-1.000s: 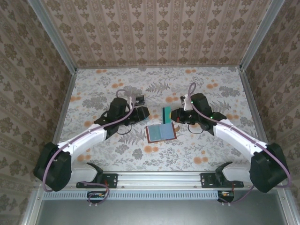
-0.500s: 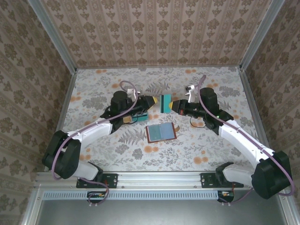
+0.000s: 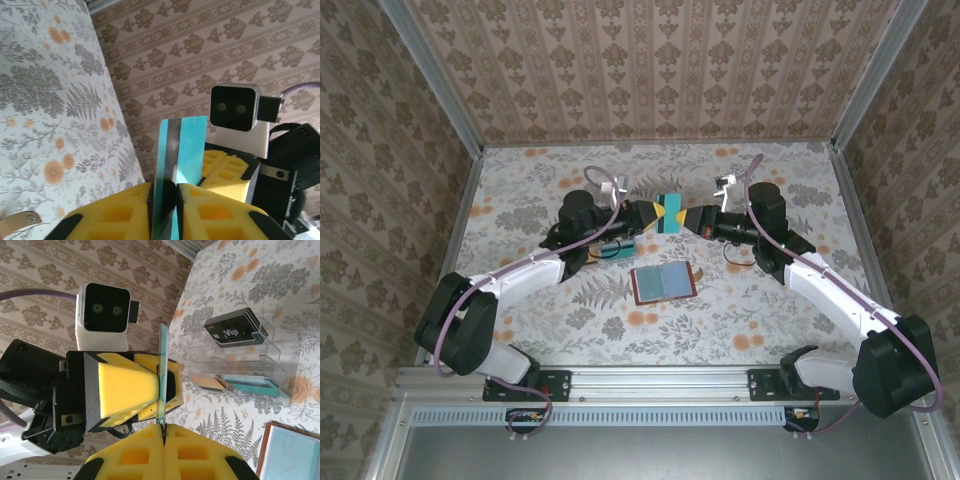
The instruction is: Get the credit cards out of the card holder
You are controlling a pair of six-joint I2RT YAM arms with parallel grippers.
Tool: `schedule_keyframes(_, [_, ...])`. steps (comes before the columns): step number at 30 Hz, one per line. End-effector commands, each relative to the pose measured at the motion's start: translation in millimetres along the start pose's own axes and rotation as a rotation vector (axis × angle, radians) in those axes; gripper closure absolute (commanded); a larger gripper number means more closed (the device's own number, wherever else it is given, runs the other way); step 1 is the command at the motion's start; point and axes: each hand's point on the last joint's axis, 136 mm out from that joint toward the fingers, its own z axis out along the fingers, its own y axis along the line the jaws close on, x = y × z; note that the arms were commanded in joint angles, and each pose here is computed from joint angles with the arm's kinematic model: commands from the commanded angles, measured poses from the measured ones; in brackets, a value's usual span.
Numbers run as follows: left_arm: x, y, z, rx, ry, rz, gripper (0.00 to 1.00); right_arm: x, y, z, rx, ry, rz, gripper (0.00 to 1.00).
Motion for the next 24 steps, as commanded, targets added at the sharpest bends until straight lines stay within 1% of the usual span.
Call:
schedule_keyframes(1, [0.0,-28.5,-1.4,0.118,0.004,0.054,0.83,1.6,3.4,0.5,-0.046,0.008,0.008,1.0])
schedule_keyframes(3, [0.6,-31.6,-2.0,0.125,0.005,0.062,0.88,2.1,3.6,-0.1,-0.052,0.006,0.009,1.0])
schedule_keyframes(10, [3.3,-34.1,-5.3,0.116,0.012,0.078,0.89,3.9,-0.3,-3.8,-0.049,0.002,0.021,1.0])
schedule_keyframes(11, [4.1,-34.7,-6.0,0.118,0.014,0.08,0.92,4.1,-0.3,-4.3,-0.049,0.001,0.021,1.0])
schedule_keyframes(12, [3.7,-36.4,-6.4,0.121,0.014,0.083,0.95,4.4,-1.4,-4.9,-0.046,0.001,0.024,0.9])
schedule_keyframes(13, [4.5,-37.0,-6.7,0.121,0.018,0.086,0.97,3.9,-1.6,-5.7,-0.045,-0.002,0.023,0.77])
schedule_keyframes(14, [5.1,-38.1,-7.2,0.119,0.021,0.092,0.98,4.4,-2.1,-6.2,-0.045,-0.002,0.025,0.7])
schedule_keyframes(15, [6.0,-37.9,-7.7,0.112,0.026,0.096,1.0,4.9,-2.8,-6.9,-0.041,-0.002,0.026,0.59])
schedule_keyframes(16, [7.1,-36.6,-8.6,0.098,0.034,0.103,1.0,4.6,-3.8,-8.5,-0.032,-0.004,0.024,0.44])
schedule_keyframes(17, [8.2,-34.9,-9.9,0.078,0.04,0.113,1.0,5.1,-6.5,-10.3,-0.017,-0.006,0.026,0.31])
schedule_keyframes(18, [8.9,-33.4,-12.0,0.058,0.044,0.127,1.0,5.4,-9.3,-12.3,0.001,-0.009,0.025,0.21])
schedule_keyframes(20, [13.5,-24.8,-18.0,-0.012,0.066,0.152,1.0,6.7,-13.1,-18.3,0.042,-0.016,0.007,0.1])
schedule_keyframes(22, [20.5,-13.8,-25.8,-0.123,0.109,0.213,1.0,9.2,-17.2,-24.4,0.088,-0.021,-0.012,0.04])
schedule_keyframes(24, [28.6,-1.5,-38.1,-0.251,0.164,0.28,1.0,11.0,-19.8,-31.2,0.122,-0.033,-0.031,0.0])
